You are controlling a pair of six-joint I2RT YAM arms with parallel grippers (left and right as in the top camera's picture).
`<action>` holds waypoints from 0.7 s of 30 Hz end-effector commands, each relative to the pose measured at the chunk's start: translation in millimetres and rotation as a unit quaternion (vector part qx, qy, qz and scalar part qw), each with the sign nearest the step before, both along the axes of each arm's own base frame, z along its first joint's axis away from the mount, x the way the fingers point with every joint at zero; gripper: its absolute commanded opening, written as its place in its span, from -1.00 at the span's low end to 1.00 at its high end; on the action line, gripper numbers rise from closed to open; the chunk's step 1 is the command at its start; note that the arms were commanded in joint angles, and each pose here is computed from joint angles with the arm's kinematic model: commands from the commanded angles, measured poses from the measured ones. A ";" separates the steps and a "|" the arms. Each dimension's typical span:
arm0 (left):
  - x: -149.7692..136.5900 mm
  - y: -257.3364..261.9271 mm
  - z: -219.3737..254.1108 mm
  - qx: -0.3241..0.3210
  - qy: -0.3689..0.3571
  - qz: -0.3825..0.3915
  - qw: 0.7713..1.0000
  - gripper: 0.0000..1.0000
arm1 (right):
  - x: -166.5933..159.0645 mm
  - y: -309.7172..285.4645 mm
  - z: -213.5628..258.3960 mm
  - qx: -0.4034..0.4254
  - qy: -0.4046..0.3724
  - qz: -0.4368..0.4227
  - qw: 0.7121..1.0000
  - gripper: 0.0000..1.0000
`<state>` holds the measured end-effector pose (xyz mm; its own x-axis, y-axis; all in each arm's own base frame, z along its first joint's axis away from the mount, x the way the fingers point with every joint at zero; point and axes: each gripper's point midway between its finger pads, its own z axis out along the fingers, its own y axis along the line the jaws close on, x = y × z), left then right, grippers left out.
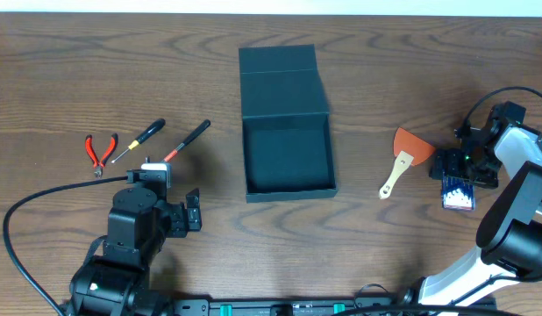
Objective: Pack container
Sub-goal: 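Close the right gripper on the screwdriver case and lift it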
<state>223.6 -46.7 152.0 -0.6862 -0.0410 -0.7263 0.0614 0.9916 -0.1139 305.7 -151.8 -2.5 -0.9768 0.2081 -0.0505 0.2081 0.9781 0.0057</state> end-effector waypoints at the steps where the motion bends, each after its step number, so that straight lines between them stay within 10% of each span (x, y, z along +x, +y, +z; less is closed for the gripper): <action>1: 3.2 0.5 10.9 -0.003 -0.014 0.006 1.000 0.97 | -8.3 1.7 -8.0 0.008 0.011 0.000 1.000 0.76; 10: 3.2 0.5 10.9 -0.003 -0.014 0.006 1.000 0.97 | -9.8 3.3 -9.4 0.012 0.013 -0.005 1.000 0.13; 21: 3.1 0.5 10.9 -0.003 -0.014 0.006 1.000 0.97 | -9.7 3.3 -9.3 0.012 0.013 -0.011 1.000 0.17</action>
<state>223.6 -46.7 152.0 -0.6866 -0.0482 -0.7254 0.0564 0.9913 -0.1192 303.3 -154.7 -3.7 -0.9765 0.2104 -0.0465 0.2110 0.9775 -0.0079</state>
